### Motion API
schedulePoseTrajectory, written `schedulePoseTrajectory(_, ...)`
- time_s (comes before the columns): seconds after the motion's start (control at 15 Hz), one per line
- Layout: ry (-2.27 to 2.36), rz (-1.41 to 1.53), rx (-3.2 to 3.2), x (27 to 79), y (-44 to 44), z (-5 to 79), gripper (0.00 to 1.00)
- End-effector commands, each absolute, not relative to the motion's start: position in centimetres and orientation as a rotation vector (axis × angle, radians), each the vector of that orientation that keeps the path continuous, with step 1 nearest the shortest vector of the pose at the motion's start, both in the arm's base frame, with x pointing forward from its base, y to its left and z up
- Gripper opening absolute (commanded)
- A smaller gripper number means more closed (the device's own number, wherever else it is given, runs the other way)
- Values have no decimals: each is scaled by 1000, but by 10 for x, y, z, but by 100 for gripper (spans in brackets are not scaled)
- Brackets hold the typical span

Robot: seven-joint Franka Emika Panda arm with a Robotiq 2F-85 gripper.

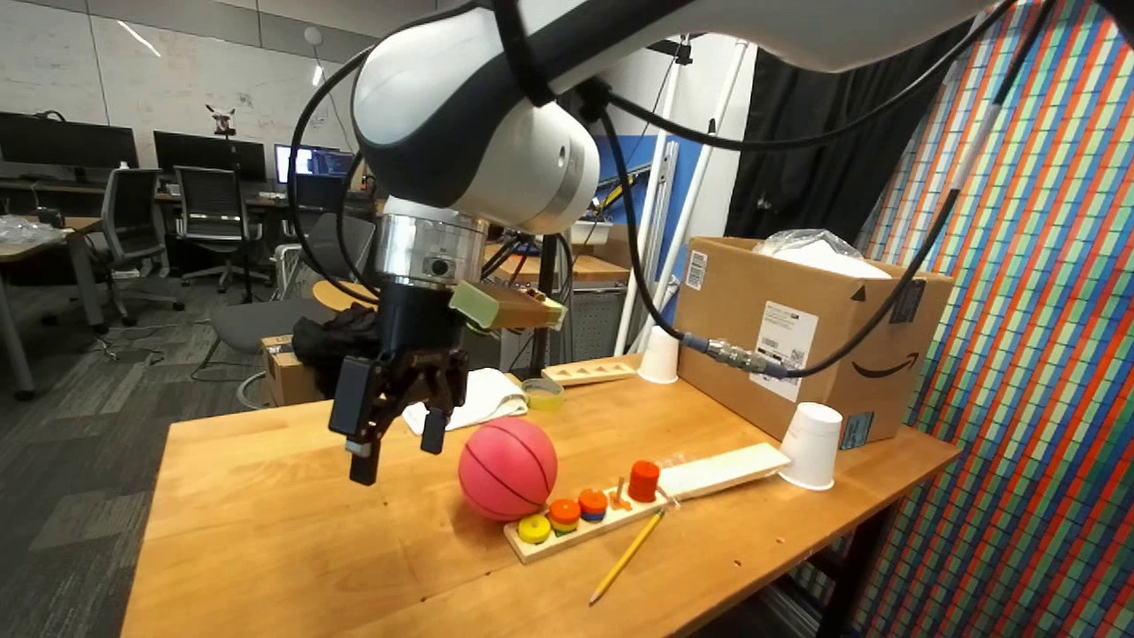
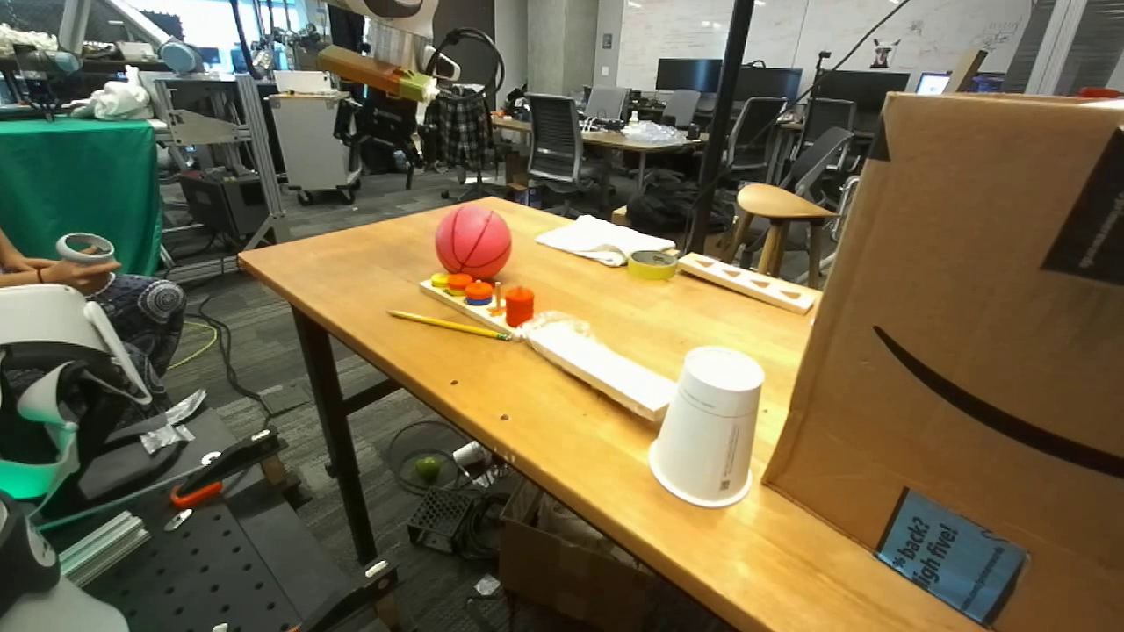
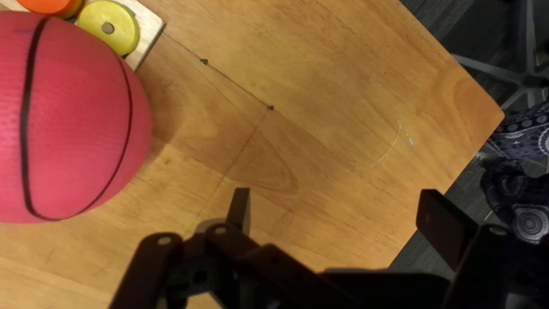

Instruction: Push the ball towards the box

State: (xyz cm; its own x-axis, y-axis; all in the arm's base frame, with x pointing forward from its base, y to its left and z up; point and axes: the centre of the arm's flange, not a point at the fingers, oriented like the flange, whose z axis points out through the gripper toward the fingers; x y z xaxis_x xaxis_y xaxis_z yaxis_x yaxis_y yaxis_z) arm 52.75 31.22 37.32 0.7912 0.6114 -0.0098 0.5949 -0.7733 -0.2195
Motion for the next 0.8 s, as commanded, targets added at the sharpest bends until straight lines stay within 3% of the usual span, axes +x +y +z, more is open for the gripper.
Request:
schedulePoseTrajectory(0.0,-821,127,-2818,554,322,379,100)
schedulePoseTrajectory(0.73,-537,284,-2830,579,283,354,100)
